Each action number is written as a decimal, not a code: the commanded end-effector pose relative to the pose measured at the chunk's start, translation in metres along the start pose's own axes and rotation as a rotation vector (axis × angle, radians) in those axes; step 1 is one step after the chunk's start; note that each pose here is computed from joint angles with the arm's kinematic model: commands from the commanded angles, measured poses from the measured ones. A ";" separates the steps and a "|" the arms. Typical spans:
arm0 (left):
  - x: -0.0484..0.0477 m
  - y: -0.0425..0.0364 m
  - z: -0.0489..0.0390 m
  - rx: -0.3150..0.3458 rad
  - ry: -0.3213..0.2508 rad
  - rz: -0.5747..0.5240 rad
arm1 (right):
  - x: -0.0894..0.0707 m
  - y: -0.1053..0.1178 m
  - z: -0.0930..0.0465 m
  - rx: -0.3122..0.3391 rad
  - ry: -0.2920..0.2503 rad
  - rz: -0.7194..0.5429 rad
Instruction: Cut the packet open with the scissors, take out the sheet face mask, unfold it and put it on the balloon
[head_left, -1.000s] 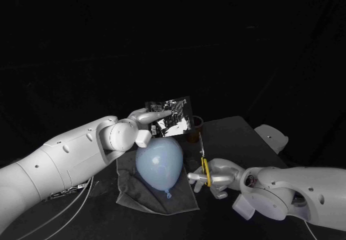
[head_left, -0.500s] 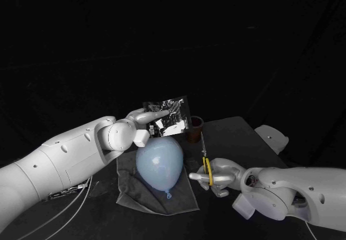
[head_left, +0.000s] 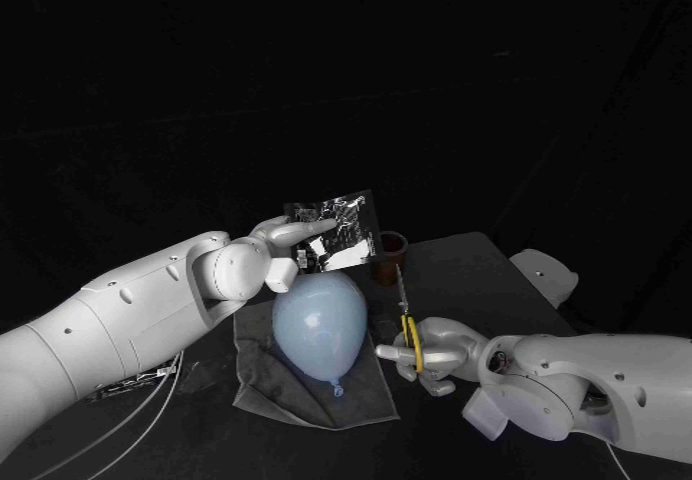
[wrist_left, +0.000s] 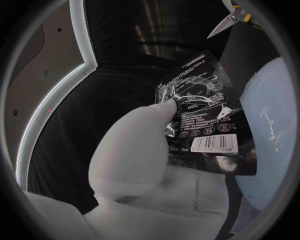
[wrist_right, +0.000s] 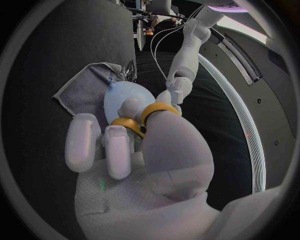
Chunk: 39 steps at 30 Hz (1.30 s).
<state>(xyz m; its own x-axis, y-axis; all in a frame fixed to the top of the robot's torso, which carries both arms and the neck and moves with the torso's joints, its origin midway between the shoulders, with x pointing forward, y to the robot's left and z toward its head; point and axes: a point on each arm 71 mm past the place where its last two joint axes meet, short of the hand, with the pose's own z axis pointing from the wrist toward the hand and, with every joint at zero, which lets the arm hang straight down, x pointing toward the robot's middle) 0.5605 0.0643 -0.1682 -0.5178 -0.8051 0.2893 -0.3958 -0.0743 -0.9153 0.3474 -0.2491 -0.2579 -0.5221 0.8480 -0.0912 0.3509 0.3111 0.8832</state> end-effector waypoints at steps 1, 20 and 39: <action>0.0022 -0.0020 -0.0004 0.001 0.026 -0.013 | 0.008 0.003 0.000 -0.014 0.077 -0.025; 0.0079 -0.0028 0.0019 -0.006 0.044 -0.012 | 0.014 0.009 -0.004 0.023 0.118 -0.042; 0.0182 -0.0001 0.0030 -0.030 0.072 -0.002 | 0.013 0.018 -0.004 0.013 0.131 -0.076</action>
<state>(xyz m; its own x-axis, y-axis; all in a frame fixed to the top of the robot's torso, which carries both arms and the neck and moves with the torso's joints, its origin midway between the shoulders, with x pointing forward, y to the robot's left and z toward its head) 0.5553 0.0516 -0.1660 -0.5482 -0.7788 0.3048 -0.4163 -0.0619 -0.9071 0.3442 -0.2361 -0.2419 -0.6235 0.7765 -0.0909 0.3313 0.3677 0.8689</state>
